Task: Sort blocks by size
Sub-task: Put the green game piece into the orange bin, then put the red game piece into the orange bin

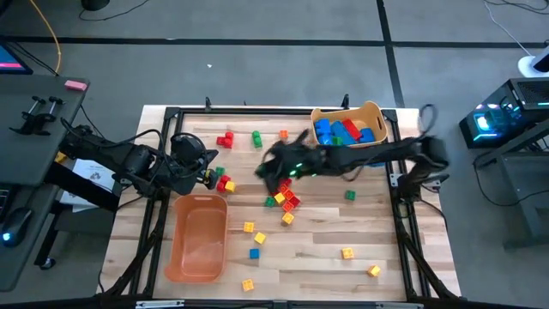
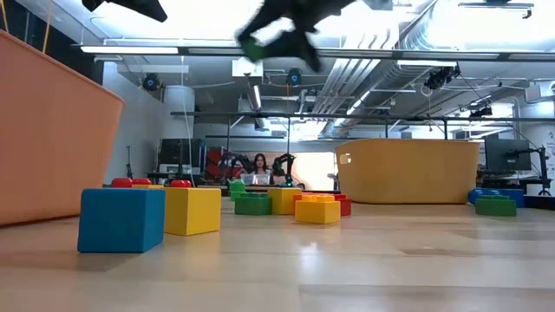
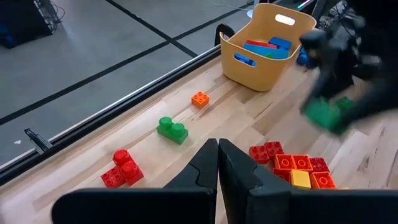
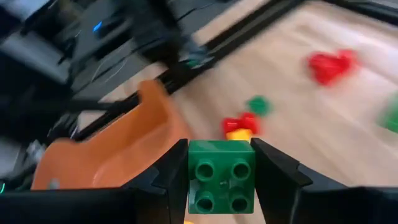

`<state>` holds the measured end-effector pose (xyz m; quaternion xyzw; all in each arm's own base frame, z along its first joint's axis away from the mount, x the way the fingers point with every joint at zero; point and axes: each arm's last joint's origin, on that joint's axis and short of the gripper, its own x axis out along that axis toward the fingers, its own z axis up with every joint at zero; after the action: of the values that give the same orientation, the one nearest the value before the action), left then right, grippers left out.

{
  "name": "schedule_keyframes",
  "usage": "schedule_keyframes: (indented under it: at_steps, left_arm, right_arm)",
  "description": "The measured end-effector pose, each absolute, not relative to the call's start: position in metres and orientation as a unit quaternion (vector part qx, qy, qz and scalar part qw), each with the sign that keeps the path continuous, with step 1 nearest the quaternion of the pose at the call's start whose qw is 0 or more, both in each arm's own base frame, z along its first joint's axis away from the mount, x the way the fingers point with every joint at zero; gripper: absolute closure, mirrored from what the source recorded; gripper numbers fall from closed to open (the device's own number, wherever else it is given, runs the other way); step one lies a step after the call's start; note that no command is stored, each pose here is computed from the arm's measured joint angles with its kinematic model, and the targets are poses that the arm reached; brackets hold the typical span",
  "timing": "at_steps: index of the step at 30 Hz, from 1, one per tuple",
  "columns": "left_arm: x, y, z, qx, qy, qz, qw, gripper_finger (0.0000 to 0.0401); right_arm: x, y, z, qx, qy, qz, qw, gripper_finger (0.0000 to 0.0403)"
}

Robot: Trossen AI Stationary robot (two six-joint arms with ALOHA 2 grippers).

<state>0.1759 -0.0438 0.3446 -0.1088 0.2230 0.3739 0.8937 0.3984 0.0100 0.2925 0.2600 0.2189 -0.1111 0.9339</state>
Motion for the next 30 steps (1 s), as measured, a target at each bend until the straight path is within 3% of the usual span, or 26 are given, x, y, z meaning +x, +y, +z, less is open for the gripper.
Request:
schedule_keyframes:
  at_steps: [12,16,26,30]
  left_arm:
    - [0.176,-0.044,0.345,-0.106,0.22,0.377,0.893,0.0401]
    - [0.176,-0.044,0.345,-0.106,0.22,0.377,0.893,0.0401]
    - [0.173,-0.043,0.347,-0.102,0.218,0.376,0.895,0.0401]
    - [0.17,-0.041,0.349,-0.099,0.211,0.379,0.896,0.0401]
  right_arm:
    - [0.509,0.064,0.274,0.197,0.225,0.075,0.951,0.0265]
    - [0.533,0.073,0.264,0.2,0.218,0.109,0.949,0.0245]
    - [0.55,0.09,0.255,0.16,0.249,0.131,0.946,0.0161]
    - [0.54,0.082,0.263,0.124,0.322,0.134,0.929,0.0149]
